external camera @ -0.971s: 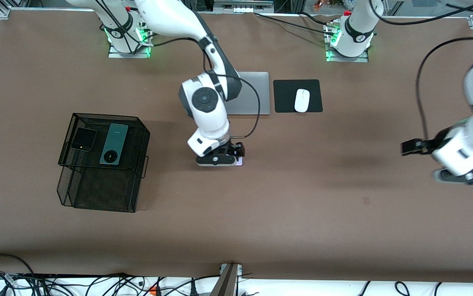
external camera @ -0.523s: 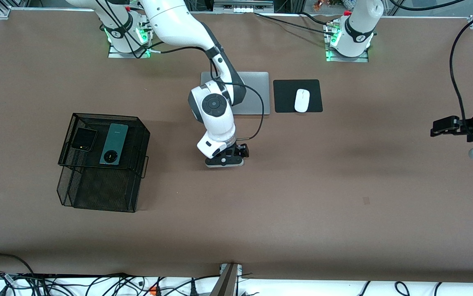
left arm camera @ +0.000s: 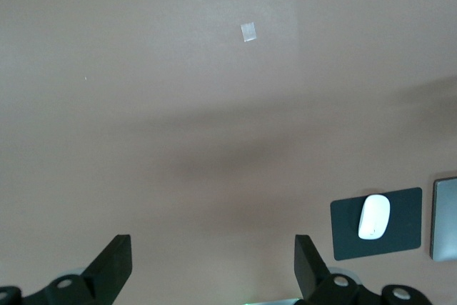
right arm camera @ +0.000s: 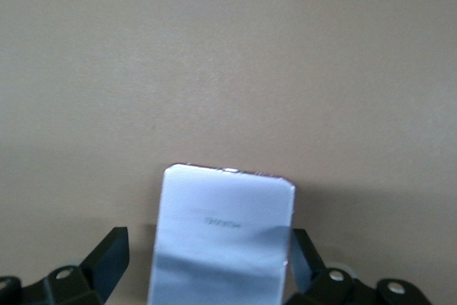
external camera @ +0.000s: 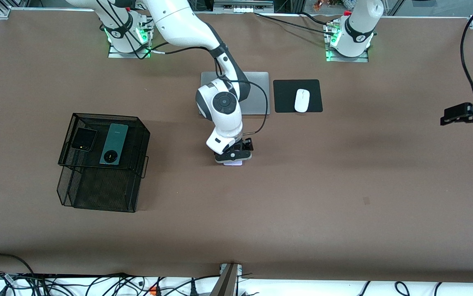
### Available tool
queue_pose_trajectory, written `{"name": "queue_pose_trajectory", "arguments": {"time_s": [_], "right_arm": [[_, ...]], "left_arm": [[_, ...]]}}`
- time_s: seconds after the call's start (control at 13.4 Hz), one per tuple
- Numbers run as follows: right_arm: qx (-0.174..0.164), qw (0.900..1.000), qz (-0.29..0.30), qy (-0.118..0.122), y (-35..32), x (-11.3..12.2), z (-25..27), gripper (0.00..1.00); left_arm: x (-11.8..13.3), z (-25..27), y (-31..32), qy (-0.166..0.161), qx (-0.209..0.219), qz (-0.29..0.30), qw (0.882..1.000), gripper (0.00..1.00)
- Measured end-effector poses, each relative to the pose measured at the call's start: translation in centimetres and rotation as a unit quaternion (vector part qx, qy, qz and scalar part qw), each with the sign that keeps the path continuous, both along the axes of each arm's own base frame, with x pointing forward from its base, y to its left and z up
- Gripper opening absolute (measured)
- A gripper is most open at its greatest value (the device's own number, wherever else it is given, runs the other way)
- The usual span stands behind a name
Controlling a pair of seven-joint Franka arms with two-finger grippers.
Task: Place phones with both arms
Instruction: 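Lift the white phone with the right gripper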
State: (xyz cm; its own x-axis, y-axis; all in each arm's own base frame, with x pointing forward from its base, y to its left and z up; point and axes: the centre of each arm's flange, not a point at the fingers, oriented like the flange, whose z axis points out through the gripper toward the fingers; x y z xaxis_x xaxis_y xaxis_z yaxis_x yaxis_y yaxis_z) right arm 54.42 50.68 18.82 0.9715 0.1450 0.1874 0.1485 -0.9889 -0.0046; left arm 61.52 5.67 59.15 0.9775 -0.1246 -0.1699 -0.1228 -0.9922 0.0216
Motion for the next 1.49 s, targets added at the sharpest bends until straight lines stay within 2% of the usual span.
{"name": "queue_pose_trajectory", "arguments": {"time_s": [0.45, 0.75, 0.9, 0.97, 1.2, 1.35, 1.49], "right_arm": [[-0.008, 1.0, 0.005, 0.0, -0.2, 0.0, -0.6, 1.0], [-0.016, 1.0, 0.005, 0.005, -0.4, -0.2, -2.0, 1.0], [-0.016, 1.0, 0.006, 0.004, -0.3, -0.3, -2.2, 0.96], [-0.015, 1.0, 0.007, 0.003, -0.2, -0.3, -1.9, 0.85], [-0.015, 1.0, 0.008, 0.003, -0.2, -0.2, -1.8, 0.84], [-0.014, 1.0, 0.005, -0.002, -0.4, 0.4, -1.2, 0.84], [-0.023, 1.0, -0.013, -0.013, -2.3, 2.7, 1.9, 0.84]], "left_arm": [[-0.4, -0.1, -4.8, 0.004, -0.03, -0.01, 0.999, 1.0], [-1.2, 1.7, -7.1, -0.009, -0.027, -0.009, 1.0, 1.0], [-1.8, 2.5, -7.5, -0.015, -0.027, -0.012, 0.999, 1.0], [-1.9, 2.2, -7.8, -0.019, -0.027, -0.013, 0.999, 1.0], [-1.7, -0.3, -8.1, -0.033, -0.026, -0.012, 0.999, 1.0], [-1.8, -1.4, -8.2, -0.046, -0.025, -0.01, 0.999, 1.0], [-2.3, -1.4, -8.2, -0.051, -0.024, -0.007, 0.998, 1.0]]}}
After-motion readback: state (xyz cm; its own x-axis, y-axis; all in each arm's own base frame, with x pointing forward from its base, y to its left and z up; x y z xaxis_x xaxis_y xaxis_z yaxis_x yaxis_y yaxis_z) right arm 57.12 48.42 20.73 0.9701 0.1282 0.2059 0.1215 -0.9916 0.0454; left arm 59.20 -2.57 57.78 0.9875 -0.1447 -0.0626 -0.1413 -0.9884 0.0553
